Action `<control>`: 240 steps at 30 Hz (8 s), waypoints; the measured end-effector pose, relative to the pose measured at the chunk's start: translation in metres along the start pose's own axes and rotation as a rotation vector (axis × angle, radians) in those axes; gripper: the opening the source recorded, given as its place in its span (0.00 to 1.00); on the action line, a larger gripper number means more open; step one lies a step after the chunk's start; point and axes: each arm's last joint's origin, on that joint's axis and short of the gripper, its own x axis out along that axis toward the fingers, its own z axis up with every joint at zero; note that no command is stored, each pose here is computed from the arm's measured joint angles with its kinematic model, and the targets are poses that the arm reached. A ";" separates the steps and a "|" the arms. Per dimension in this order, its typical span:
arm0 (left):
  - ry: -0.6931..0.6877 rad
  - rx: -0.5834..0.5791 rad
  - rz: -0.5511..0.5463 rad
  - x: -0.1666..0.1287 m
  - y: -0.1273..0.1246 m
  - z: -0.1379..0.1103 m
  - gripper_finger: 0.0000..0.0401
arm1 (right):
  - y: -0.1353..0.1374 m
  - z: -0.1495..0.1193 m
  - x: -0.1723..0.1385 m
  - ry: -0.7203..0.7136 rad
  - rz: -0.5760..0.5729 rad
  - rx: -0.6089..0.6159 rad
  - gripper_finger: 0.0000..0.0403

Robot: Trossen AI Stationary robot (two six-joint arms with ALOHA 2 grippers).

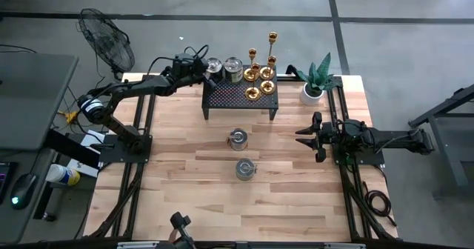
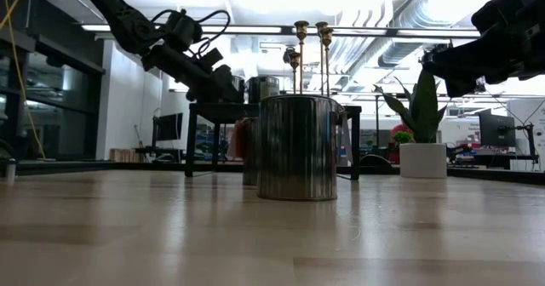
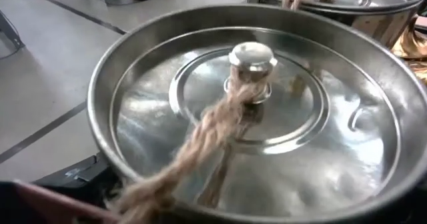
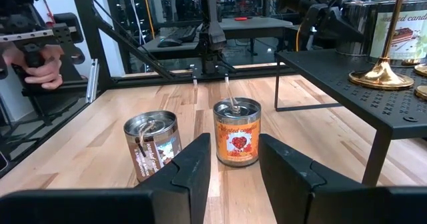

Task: Pick & Place candle stick holders
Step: Put the scented candle on the shelf

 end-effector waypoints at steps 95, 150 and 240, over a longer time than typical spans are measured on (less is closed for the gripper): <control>-0.071 0.110 -0.192 -0.019 -0.006 0.025 1.00 | 0.000 0.000 0.000 0.001 0.000 0.000 0.29; -0.078 0.126 -0.553 -0.074 -0.096 0.058 1.00 | 0.000 0.000 0.000 0.001 0.000 0.000 0.29; 0.208 0.208 -0.358 -0.062 -0.194 -0.111 1.00 | 0.000 0.000 0.000 0.000 0.000 0.000 0.29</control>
